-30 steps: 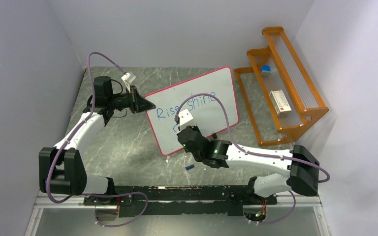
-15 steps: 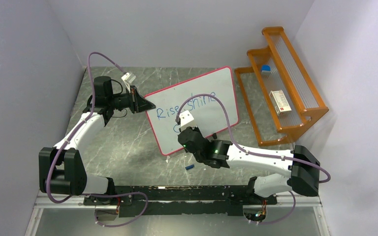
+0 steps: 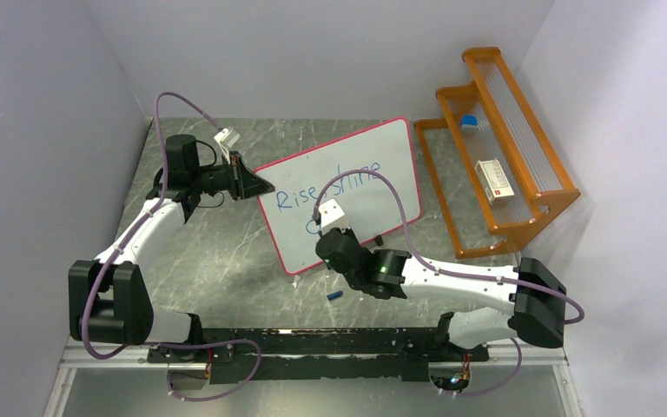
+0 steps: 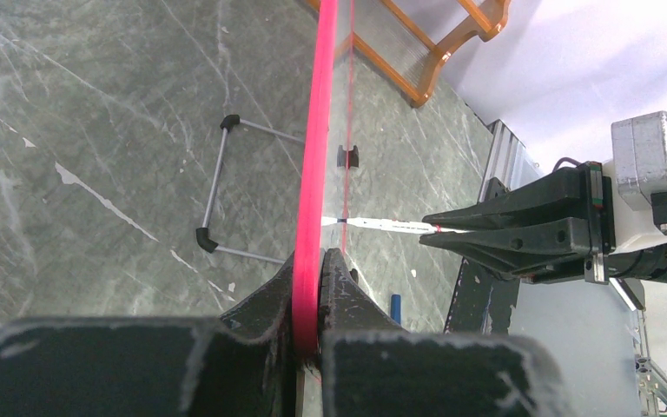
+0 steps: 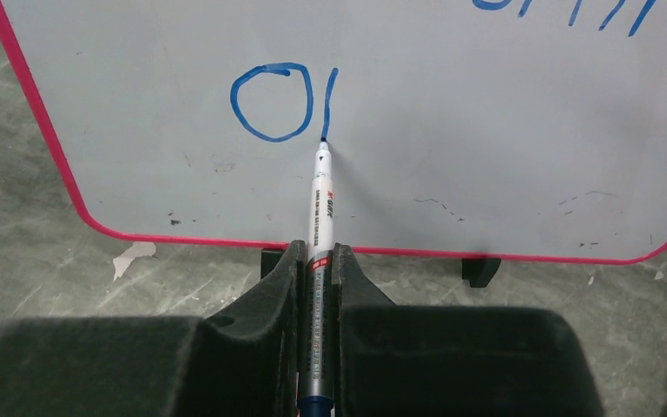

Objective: Write a sentence on the whiteboard

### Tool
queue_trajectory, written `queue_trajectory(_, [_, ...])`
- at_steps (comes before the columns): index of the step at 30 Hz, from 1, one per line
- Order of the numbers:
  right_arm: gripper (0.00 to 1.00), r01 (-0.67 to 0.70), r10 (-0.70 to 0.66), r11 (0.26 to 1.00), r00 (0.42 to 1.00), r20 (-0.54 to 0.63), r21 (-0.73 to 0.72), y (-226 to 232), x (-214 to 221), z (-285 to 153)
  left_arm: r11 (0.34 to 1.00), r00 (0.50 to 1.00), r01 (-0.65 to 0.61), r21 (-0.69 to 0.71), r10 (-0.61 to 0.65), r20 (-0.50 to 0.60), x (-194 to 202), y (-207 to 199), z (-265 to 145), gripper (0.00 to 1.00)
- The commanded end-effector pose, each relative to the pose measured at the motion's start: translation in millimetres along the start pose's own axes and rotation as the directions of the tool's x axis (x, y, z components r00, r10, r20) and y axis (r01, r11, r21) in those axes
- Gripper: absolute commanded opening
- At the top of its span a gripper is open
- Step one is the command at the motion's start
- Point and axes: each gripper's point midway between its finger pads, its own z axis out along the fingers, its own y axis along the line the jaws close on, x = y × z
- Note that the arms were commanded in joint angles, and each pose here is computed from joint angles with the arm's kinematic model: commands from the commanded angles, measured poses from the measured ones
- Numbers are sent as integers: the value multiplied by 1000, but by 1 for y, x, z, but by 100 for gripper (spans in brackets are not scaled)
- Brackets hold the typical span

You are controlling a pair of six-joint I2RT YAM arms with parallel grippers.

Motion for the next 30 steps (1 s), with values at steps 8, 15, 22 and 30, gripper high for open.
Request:
queue_trajectory(8, [0,-31,31,1000,999,15,3,-2,-1,-1,993,998,-8,-116,1,-60,26,26,3,5])
queue_trajectory(15, [0,-38,37,999,998,56,14,-2,-16,1,994,998,-9,-113,2,-59,26,25,3,5])
queue_trajectory(22, [0,-43,41,999,995,86,21,-4,-27,0,994,998,-11,-111,4,-58,25,24,4,5])
queue_trajectory(30, [0,-43,39,998,993,112,38,-7,-35,0,994,998,-8,-112,2,-59,26,25,3,5])
